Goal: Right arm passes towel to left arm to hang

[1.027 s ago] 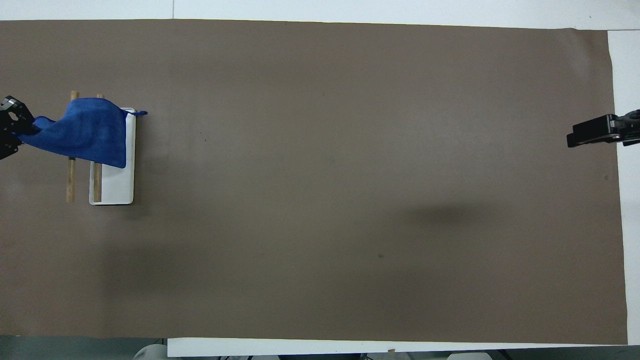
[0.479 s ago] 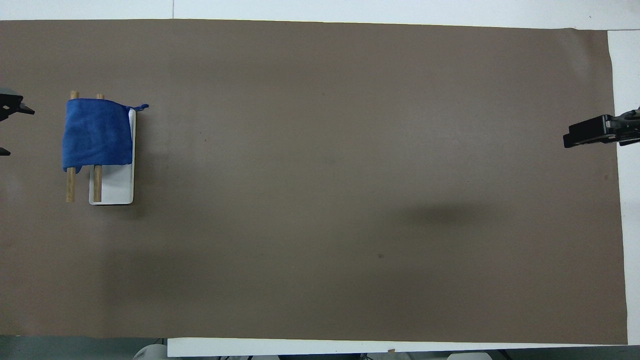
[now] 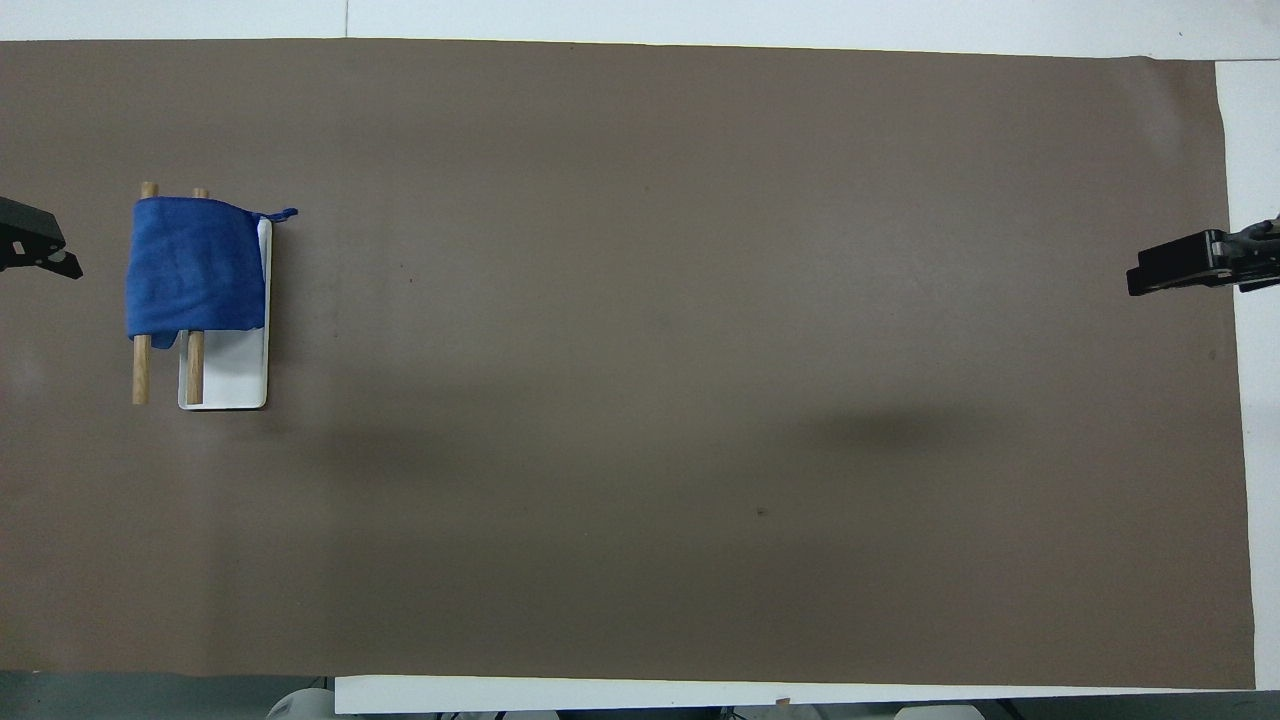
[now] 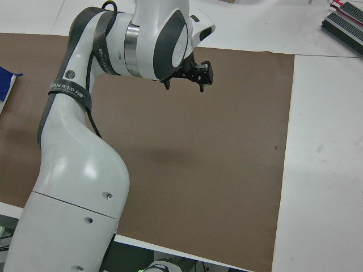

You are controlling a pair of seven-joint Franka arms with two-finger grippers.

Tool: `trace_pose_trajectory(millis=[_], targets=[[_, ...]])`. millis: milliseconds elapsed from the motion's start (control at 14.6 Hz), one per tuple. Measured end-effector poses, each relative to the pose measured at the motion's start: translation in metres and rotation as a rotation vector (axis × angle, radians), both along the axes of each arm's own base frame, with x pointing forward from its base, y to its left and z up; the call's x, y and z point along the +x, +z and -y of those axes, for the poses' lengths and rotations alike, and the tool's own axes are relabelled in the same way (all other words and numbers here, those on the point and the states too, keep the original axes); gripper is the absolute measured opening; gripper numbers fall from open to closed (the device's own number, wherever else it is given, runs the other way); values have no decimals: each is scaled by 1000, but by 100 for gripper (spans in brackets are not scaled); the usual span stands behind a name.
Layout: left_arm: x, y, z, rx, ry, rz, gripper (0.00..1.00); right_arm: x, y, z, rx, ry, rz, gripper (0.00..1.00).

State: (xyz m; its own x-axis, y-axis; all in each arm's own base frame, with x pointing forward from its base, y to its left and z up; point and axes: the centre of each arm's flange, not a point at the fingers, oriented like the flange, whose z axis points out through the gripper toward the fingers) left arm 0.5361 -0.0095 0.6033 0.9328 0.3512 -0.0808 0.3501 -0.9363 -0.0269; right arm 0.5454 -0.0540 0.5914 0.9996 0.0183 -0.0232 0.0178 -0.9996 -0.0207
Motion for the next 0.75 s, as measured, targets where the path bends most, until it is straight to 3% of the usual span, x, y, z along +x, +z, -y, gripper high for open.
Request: trace_pose_trajectory(millis=[274, 753], targets=[[-17, 23, 29, -10, -166, -79, 100, 0, 0, 0, 0, 0, 0, 100], [-12, 16, 30, -53, -322, -81, 100, 0, 0, 0, 0, 0, 0, 100]])
